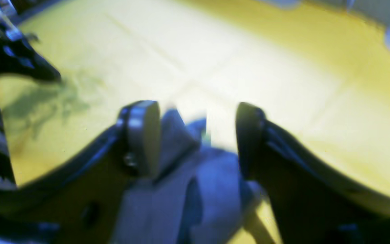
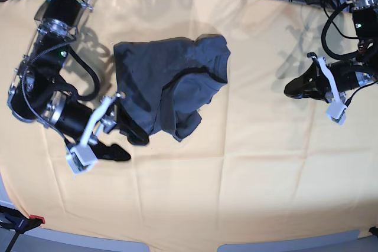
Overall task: Fold the T-shirt properly
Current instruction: 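Fold the shirt end over onto the bundle with the right gripper, then flatten and tuck the folded shirt edges with the right gripper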
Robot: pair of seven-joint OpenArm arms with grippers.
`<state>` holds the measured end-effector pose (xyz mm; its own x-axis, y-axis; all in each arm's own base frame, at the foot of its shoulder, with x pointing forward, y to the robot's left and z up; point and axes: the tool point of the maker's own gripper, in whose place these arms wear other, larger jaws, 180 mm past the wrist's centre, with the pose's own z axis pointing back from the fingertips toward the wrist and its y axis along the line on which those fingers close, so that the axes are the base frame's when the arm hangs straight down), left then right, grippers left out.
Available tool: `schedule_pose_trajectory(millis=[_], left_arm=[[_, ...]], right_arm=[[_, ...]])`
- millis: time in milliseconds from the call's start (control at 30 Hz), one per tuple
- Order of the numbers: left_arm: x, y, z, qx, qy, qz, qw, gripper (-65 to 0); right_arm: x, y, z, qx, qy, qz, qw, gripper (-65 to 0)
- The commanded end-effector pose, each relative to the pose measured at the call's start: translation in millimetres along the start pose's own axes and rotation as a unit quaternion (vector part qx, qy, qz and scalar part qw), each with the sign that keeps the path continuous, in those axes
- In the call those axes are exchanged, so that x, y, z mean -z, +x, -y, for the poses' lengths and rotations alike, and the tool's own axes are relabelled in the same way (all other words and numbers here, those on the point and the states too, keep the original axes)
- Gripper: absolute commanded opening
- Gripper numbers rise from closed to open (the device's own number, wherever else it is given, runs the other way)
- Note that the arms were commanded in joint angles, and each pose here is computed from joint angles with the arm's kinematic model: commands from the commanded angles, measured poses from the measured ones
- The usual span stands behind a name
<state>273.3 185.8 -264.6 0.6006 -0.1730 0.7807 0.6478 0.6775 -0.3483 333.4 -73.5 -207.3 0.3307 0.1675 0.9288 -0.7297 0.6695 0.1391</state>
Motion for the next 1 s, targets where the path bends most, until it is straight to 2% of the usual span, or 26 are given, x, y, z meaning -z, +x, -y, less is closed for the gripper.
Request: schedule_pose_trajectory(millis=[0, 100, 133, 233, 400, 533, 667, 733, 800, 867, 967], left_arm=[[-6.1, 16.0, 0.9, 0.015, 0.0, 0.021, 1.0, -65.0], [-6.1, 17.3, 1.7, 0.015, -0.002, 0.025, 1.0, -65.0], [-6.2, 18.0, 2.5, 0.014, -0.004, 0.027, 1.0, -65.0], [-5.3, 18.7, 4.2, 0.012, -0.008, 0.031, 0.999, -65.0], [-5.4, 18.3, 4.1, 0.012, -0.008, 0.03, 0.999, -65.0], [-5.4, 18.9, 4.4, 0.012, -0.009, 0.031, 0.999, -65.0], [-5.5, 20.3, 6.3, 0.011, -0.014, 0.036, 0.999, -65.0], [-5.5, 20.1, 6.1, 0.011, -0.014, 0.035, 0.999, -65.0], [-5.5, 20.1, 6.0, 0.011, -0.014, 0.035, 0.999, -65.0], [-5.5, 20.1, 6.1, 0.011, -0.014, 0.035, 0.999, -65.0], [-5.5, 19.9, 5.9, 0.011, -0.013, 0.034, 0.999, -65.0]], right_arm=[[-2.3, 8.7, -4.3, -0.008, 0.008, 0.019, 0.9998, -38.2], [1.7, -19.0, -19.1, 0.011, 0.027, -0.013, 0.9995, -62.2], [4.6, -27.0, -26.7, 0.015, 0.038, -0.023, 0.9989, -65.0], [16.9, -45.5, -47.9, 0.012, 0.061, -0.05, 0.9968, -65.0], [48.7, -67.1, -49.4, -0.06, 0.017, -0.083, 0.9946, -65.0], [68.1, -80.9, -57.8, -0.103, 0.011, -0.101, 0.9894, -65.0], [83.3, -61.9, -86.4, -0.124, 0.053, -0.057, 0.9892, -65.0], [93.4, -42.1, -95.0, -0.151, 0.06, -0.03, 0.9863, -65.0], [104.5, -20.8, -92.3, -0.184, 0.038, -0.017, 0.9821, -65.0], [110.5, 0.7, -74.7, -0.191, -0.015, -0.009, 0.9815, -65.0], [108.2, 4.3, -45.1, -0.195, -0.075, -0.057, 0.9762, -65.0]])
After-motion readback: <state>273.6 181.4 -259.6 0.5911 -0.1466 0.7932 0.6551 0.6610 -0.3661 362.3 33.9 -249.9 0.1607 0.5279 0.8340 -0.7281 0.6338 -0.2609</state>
